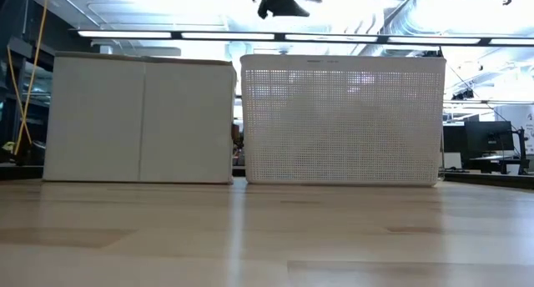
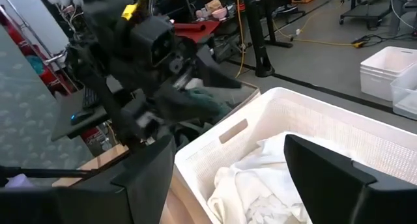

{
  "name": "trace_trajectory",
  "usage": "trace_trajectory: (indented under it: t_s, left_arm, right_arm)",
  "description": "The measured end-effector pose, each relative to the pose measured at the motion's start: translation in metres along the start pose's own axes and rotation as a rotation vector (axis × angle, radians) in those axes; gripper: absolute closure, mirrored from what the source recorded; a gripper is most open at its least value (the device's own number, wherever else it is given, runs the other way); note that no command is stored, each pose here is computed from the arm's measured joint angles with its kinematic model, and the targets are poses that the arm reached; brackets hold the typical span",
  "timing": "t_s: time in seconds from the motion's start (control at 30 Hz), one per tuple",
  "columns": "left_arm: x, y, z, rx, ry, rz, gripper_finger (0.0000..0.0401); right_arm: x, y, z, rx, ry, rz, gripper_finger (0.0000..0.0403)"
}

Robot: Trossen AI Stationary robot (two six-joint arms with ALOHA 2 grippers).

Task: Sort clothes
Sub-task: Return to Home Position

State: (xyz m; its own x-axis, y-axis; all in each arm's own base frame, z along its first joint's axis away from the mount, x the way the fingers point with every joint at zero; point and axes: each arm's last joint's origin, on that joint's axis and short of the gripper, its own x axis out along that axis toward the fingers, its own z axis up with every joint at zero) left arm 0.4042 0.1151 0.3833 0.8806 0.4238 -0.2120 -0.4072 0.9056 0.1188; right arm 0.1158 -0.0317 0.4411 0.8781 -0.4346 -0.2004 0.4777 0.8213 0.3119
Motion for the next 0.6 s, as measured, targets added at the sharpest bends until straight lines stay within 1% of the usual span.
trace_trajectory:
  t_s: [0.1, 0.2, 0.3, 0.33, 0.4, 0.47, 0.53, 0.6]
  left_arm:
    - [-0.012, -0.006, 0.004, -0.068, 0.138, -0.112, 0.0165]
    - [-0.032, -0.018, 0.002, -0.139, 0.281, -0.265, 0.0167]
    - [-0.059, -0.039, 0.006, -0.171, 0.284, -0.352, 0.0176]
    - [-0.068, -0.047, 0.004, -0.164, 0.27, -0.365, 0.0182]
    - [-0.085, -0.061, 0.0, -0.176, 0.201, -0.343, 0.0198]
    - [-0.106, -0.07, -0.011, -0.192, 0.142, -0.314, 0.0222]
    - [-0.129, -0.072, -0.023, -0.238, 0.065, -0.275, 0.0257]
    - [-0.152, -0.07, -0.038, -0.289, -0.005, -0.261, 0.03]
  right_arm:
    - [0.0, 0.0, 0.0, -0.009, 0.007, 0.017, 0.0119]
    - [0.0, 0.001, -0.002, -0.012, 0.033, 0.052, 0.0119]
    - [0.0, 0.001, -0.005, -0.017, 0.072, 0.077, 0.0119]
    - [0.0, 0.001, -0.006, -0.019, 0.088, 0.087, 0.0119]
    - [-0.001, 0.0, -0.009, -0.028, 0.125, 0.094, 0.0123]
    - [-0.002, 0.002, -0.012, -0.062, 0.158, 0.12, 0.014]
    - [-0.001, 0.004, -0.017, -0.086, 0.186, 0.139, 0.018]
    - [0.001, 0.007, -0.023, -0.092, 0.212, 0.153, 0.0243]
